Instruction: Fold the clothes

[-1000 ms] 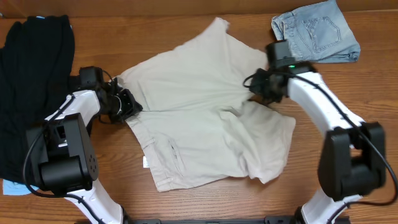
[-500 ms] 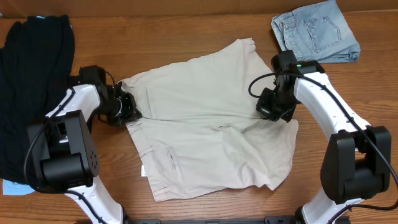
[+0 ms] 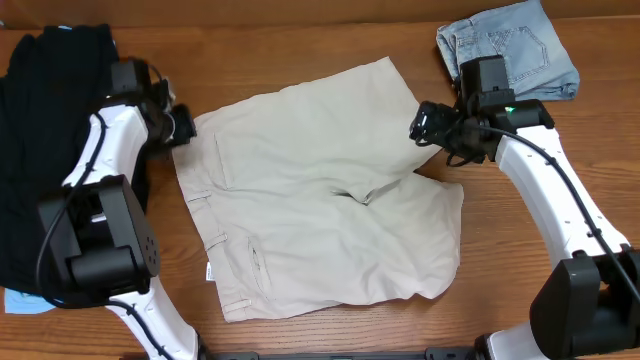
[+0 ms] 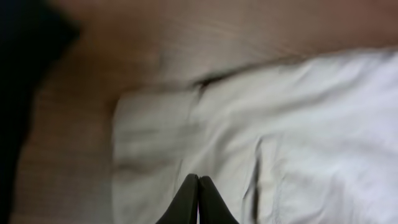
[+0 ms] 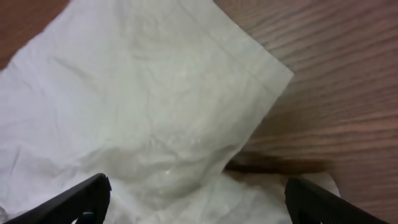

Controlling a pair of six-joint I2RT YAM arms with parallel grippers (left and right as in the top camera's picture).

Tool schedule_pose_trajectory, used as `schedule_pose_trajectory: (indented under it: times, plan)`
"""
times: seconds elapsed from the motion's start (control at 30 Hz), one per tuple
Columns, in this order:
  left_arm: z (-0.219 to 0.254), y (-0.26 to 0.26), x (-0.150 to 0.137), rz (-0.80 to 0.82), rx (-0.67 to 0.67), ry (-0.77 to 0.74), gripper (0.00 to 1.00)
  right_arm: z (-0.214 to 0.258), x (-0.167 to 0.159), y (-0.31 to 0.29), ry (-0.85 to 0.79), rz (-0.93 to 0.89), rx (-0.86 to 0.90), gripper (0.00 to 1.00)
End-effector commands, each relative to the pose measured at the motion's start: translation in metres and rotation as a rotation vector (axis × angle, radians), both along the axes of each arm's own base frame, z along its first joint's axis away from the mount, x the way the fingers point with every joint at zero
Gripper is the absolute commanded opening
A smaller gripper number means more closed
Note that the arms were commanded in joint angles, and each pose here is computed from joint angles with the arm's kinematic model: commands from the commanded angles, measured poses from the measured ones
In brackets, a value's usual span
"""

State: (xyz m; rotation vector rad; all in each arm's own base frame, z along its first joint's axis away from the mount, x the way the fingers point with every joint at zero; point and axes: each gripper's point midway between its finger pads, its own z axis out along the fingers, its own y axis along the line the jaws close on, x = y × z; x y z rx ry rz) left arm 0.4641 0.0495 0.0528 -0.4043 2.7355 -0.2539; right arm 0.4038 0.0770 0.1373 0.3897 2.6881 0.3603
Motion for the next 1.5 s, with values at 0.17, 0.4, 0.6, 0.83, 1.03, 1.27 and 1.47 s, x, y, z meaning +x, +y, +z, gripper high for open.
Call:
schedule_pose_trajectory:
  times: [0.17, 0.4, 0.6, 0.83, 1.03, 1.27, 1.47]
  plan:
    - [-0.002, -0.032, -0.001, -0.087, 0.048, 0.033, 0.04, 0.025, 0.023, 0.006, -0.135, 0.065, 0.000, 0.94]
    - [-0.013, -0.036, -0.037, -0.065, 0.043, 0.189, 0.04, 0.024, 0.021, 0.006, -0.129, 0.070, -0.004, 0.94]
    - [-0.022, -0.028, -0.055, -0.058, 0.092, 0.259, 0.04, 0.022, 0.018, 0.005, -0.114, 0.070, -0.005, 0.94]
    - [-0.033, -0.015, -0.053, -0.048, 0.164, 0.237, 0.04, 0.015, 0.007, 0.003, -0.061, 0.068, -0.016, 0.94]
    - [-0.041, -0.014, -0.044, -0.049, 0.171, 0.185, 0.04, 0.012, 0.002, 0.001, -0.036, 0.066, -0.023, 0.94]
    - [-0.047, -0.014, -0.032, -0.063, 0.179, 0.143, 0.04, 0.011, -0.001, 0.001, -0.025, 0.066, -0.024, 0.95]
    - [-0.079, -0.015, -0.038, -0.070, 0.167, 0.205, 0.04, 0.010, -0.002, 0.001, -0.020, 0.066, -0.024, 0.95]
